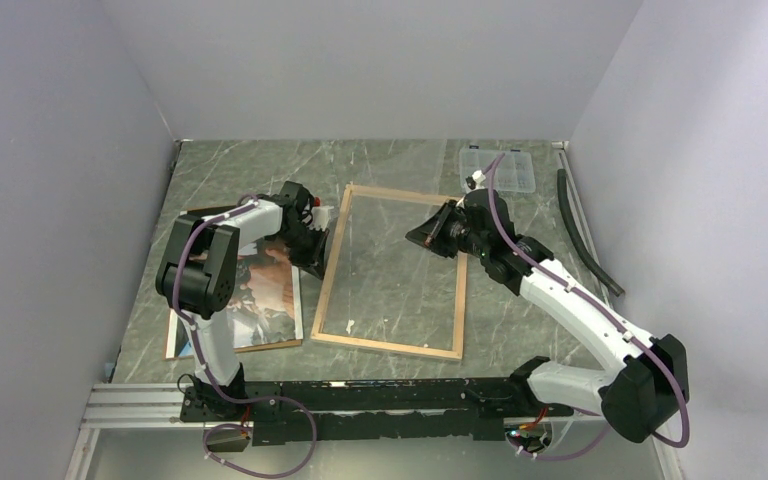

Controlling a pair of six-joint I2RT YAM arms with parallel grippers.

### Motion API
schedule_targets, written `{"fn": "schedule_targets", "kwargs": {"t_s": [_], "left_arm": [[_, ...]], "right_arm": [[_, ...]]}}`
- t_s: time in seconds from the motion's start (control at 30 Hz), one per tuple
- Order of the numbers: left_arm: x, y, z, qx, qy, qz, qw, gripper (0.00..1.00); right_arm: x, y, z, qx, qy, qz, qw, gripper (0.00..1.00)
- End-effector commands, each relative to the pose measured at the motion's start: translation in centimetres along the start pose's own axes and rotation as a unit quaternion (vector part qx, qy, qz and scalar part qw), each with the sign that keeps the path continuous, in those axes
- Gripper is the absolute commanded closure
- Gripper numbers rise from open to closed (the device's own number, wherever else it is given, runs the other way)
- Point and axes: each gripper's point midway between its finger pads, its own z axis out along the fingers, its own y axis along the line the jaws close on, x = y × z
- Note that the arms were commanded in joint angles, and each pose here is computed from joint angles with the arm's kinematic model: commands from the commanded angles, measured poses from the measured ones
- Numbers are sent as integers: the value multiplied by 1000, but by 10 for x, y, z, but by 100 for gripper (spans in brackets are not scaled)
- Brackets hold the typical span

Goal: Put the photo into the frame
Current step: Place the photo frame item in the photo frame.

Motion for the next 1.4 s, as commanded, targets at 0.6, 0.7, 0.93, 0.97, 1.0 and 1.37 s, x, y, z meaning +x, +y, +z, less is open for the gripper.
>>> {"fn": "schedule_targets", "kwargs": {"t_s": [0.6,0.7,0.93,0.97,1.0,1.37], "left_arm": [[1,-4,-6,-2,-7,6,1000,97],[1,-4,-5,-2,-7,5,1000,97],[-2,-4,-7,-4,-9,7,1000,97],[-2,-4,-8,-4,-10,8,1000,97],[-3,-4,-8,-5,-11,8,1000,97],[-6,-4,-8,-4,-12,8,1000,97]], "right_arm": [[-5,1,1,-15,-22,-12,1000,100],[-4,-4,2,-6,-22,-13,1000,100],[0,-14,7,10,-9,-20,1000,100],[-1,-16,8,11,-9,-20,1000,100],[-1,-17,8,11,-9,-19,1000,100],[-6,-24,15,-2,8,-27,1000,100]]}}
